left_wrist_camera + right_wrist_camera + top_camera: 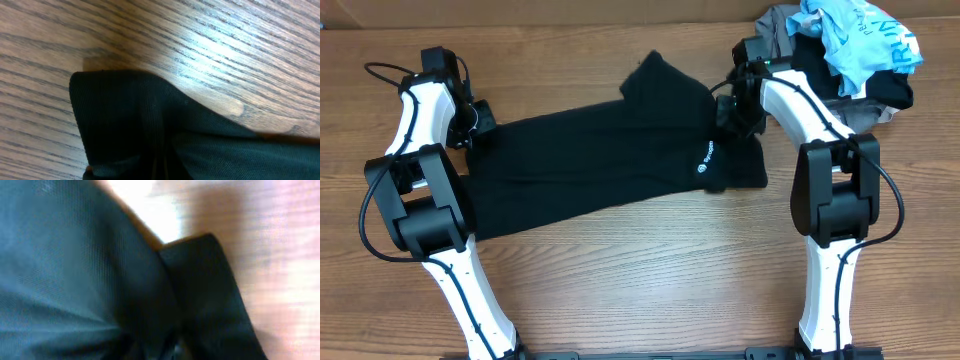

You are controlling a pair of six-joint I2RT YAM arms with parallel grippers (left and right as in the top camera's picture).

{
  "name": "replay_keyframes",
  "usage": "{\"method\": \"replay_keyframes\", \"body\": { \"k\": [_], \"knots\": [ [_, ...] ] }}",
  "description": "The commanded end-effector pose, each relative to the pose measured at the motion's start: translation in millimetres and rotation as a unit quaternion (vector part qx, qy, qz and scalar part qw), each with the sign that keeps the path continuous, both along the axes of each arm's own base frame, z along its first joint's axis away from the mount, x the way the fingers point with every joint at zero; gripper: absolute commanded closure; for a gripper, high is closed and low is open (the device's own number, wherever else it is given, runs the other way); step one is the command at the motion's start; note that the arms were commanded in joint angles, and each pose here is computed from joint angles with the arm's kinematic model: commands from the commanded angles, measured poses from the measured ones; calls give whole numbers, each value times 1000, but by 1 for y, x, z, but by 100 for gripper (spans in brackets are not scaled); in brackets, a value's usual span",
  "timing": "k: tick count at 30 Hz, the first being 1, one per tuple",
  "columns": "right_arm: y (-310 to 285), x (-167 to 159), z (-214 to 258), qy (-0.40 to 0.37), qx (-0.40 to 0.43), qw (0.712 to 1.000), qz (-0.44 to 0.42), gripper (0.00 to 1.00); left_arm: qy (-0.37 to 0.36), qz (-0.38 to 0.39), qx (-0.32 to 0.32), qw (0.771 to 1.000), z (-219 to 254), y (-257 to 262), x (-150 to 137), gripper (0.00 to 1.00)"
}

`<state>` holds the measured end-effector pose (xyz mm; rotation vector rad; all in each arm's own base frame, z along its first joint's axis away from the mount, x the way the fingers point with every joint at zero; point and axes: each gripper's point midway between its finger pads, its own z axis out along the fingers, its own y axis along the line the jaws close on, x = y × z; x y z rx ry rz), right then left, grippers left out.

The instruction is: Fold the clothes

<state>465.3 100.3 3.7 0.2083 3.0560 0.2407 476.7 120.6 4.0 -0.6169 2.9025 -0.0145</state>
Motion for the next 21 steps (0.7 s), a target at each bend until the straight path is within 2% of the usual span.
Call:
{"method": "replay_keyframes", "body": {
  "k": [1,7,11,12,14,16,18,21],
  "knots": [
    [-14,-49,-32,106,-43,992,-56,86,16,22,20,999,-12,16,-5,96],
    [-20,-92,-22,189,-85,974,-93,89,11,18,22,1000,-12,16,-3,96],
    [-11,-96,-6,183,-86,976,-85,85,10,18,22,1000,-12,16,-2,96],
    [-8,-93,2,171,-81,979,-75,80,10,15,23,1000,-12,16,-2,96],
    [-2,-83,19,141,-67,987,-48,48,8,10,24,1000,-12,17,-1,96],
    [1,-68,41,101,-56,993,-24,24,5,9,25,1000,-11,17,0,96],
    [4,-45,68,46,-44,998,1,15,3,8,25,1000,-11,16,2,96],
    [13,-11,98,-32,-28,999,33,10,1,7,26,1000,-11,15,3,96]
  ]
}}
